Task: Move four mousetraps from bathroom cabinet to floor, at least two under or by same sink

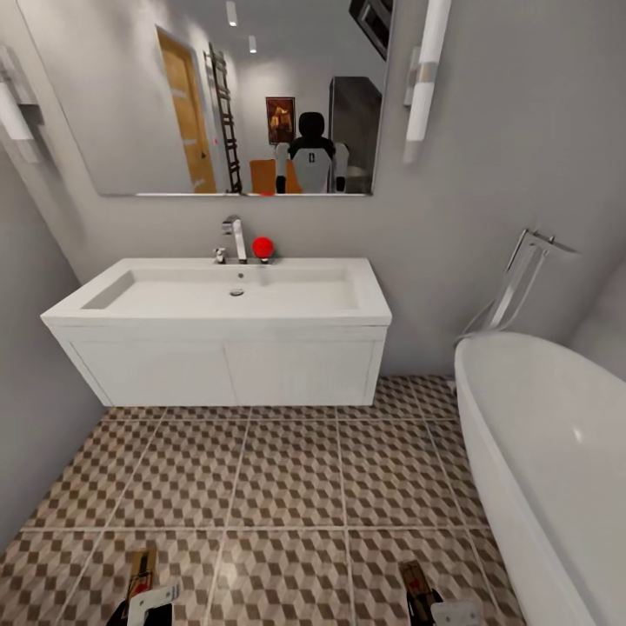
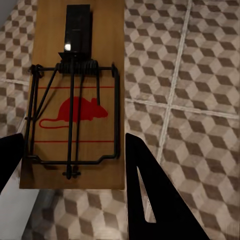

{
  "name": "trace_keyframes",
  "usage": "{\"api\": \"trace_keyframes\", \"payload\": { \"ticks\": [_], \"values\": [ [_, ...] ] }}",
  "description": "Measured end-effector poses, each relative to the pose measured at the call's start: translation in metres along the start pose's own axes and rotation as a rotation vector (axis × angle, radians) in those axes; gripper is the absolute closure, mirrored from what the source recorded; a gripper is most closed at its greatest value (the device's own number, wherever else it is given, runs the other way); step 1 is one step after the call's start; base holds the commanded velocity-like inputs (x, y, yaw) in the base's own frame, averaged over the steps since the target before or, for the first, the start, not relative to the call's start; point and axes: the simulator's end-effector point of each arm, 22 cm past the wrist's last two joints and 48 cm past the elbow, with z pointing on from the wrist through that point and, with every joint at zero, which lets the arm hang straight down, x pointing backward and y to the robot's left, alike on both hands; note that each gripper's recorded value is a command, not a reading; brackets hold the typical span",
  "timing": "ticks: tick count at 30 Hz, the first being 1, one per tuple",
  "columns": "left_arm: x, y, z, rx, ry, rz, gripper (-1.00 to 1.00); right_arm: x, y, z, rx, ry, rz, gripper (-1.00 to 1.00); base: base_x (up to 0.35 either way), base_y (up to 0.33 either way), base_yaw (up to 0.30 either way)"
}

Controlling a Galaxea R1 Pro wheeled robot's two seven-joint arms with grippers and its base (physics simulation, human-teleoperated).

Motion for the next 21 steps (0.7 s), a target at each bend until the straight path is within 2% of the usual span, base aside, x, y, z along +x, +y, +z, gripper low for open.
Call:
{"api": "trace_keyframes", "payload": {
  "ticks": [6, 21],
  "values": [
    [0.0001, 0.0003, 0.0002, -0.001, 0.0, 0.0, 1.0, -0.0001, 0.0, 0.0003, 0.0, 0.0, 0.0, 1.0, 0.167, 0.0, 0.0],
    [0.0002, 0.0002, 0.0003, -0.002, 0.001, 0.0, 1.0, 0.0002, 0.0, 0.0003, 0.0, 0.001, 0.0, 1.0, 0.007, 0.0, 0.0]
  ]
}}
